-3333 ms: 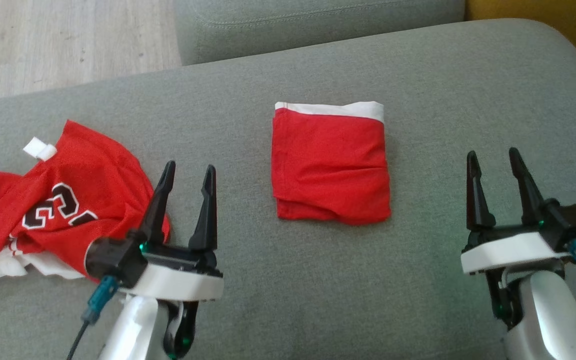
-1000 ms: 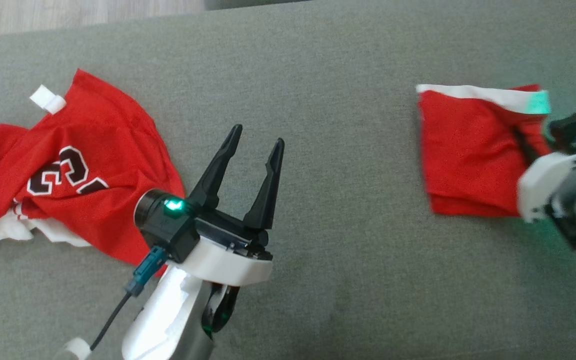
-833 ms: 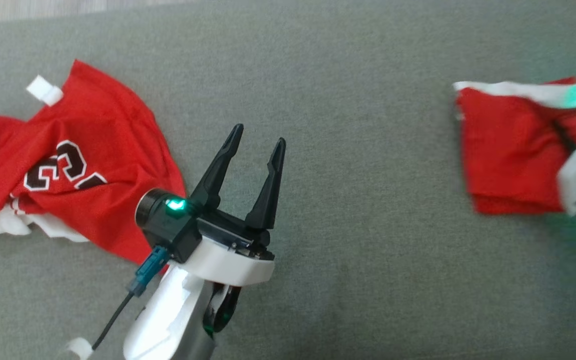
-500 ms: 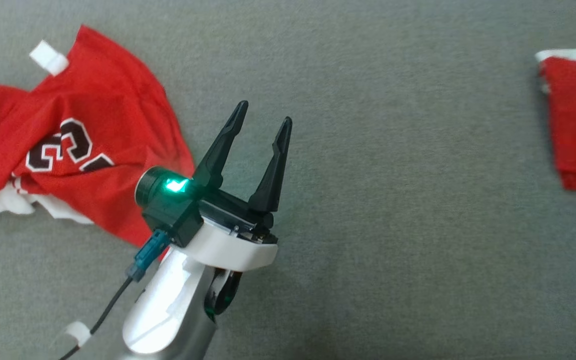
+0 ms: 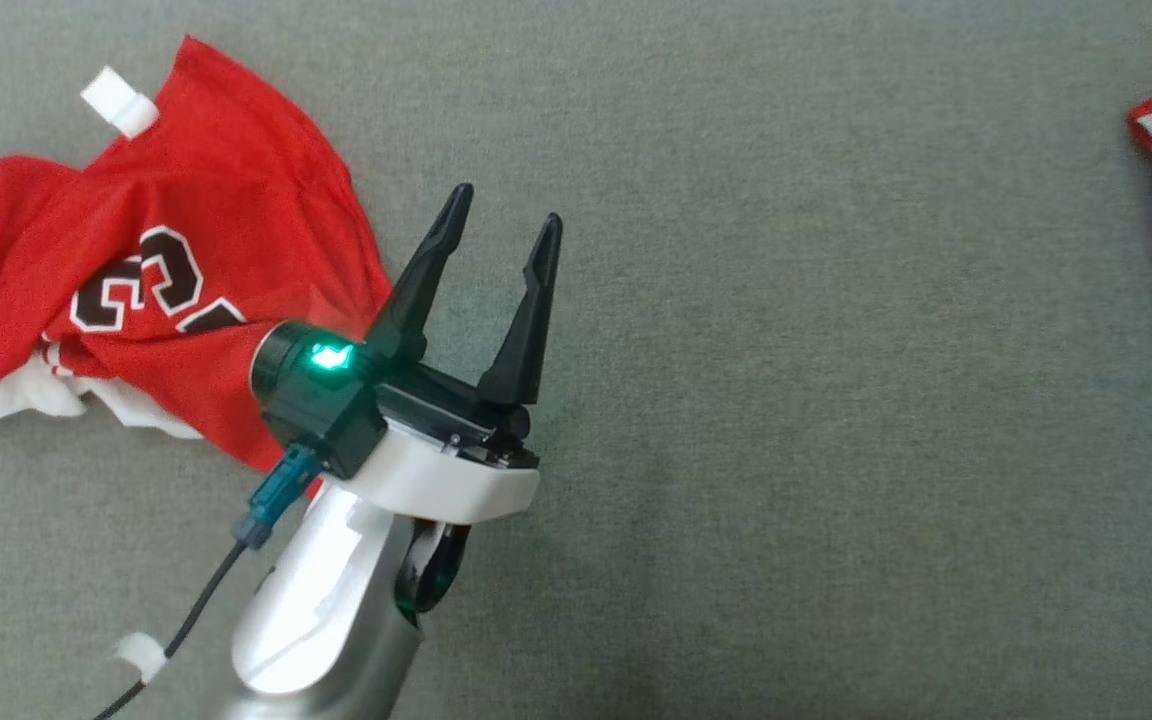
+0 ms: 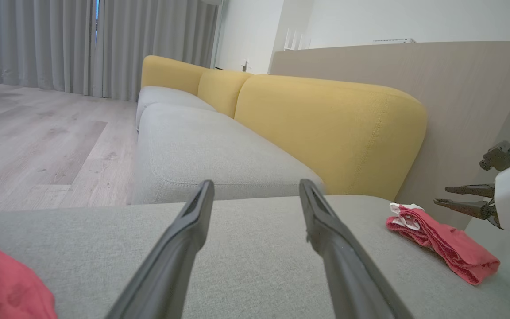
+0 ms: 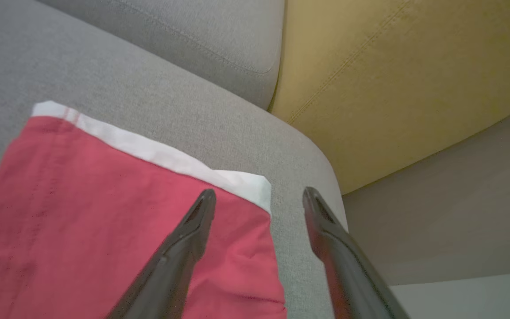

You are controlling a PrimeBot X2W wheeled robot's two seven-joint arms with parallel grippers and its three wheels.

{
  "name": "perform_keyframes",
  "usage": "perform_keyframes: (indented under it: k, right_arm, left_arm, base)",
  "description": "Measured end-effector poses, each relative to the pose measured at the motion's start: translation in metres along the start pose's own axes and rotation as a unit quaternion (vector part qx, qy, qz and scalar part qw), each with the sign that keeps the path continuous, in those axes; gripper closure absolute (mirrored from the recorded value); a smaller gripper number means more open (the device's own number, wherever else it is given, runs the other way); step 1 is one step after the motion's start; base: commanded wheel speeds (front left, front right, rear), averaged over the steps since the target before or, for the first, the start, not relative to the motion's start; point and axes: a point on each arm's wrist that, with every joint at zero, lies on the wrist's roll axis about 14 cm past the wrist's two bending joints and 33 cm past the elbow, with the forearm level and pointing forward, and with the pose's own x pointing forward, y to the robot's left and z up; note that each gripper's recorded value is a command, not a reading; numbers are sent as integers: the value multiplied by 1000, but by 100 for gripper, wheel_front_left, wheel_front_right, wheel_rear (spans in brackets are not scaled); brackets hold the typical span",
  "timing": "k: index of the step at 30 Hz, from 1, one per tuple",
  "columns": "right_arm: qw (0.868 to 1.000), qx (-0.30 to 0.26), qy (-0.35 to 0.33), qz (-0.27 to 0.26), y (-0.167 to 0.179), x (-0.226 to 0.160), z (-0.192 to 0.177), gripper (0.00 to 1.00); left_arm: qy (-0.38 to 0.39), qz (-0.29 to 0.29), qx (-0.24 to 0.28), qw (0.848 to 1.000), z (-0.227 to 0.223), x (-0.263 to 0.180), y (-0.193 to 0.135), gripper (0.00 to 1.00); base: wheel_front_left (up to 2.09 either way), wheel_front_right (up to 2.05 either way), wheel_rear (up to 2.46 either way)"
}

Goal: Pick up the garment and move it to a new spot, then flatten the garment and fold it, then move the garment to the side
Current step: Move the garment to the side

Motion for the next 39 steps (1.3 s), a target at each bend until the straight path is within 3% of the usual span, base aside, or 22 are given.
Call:
perform_keyframes:
  k: [7,12,17,23,26,29,33,39]
  right_arm:
    - [996,34,-85,-9,3,-17,47,0]
    - [984,71,-161,-7,11,-38,92,0]
    - [957,122,-262,13,31,-68,158,0]
    - [908,210,-361,36,55,-115,210,0]
    - [889,255,-376,56,81,-132,210,0]
    - [882,288,-366,67,109,-142,193,0]
    - [886,320,-329,69,141,-151,149,0]
    - [894,323,-305,53,155,-172,104,0]
  left_arm:
    - [-32,4,11,999,28,-2,-3,0]
    - [-46,21,13,999,41,-16,-1,0]
    - [-65,42,17,997,57,-33,4,0]
    - [-74,64,25,995,67,-56,8,0]
    - [-73,73,27,994,67,-66,10,0]
    - [-72,75,27,994,65,-73,8,0]
    - [-66,76,24,995,62,-80,6,0]
    - [-47,85,13,995,47,-93,7,0]
  base:
    - [0,0,0]
    - [0,0,0]
    - [0,0,0]
    - [0,0,0]
    - [0,0,0]
    - [0,0,0]
    - [0,0,0]
    - [0,0,0]
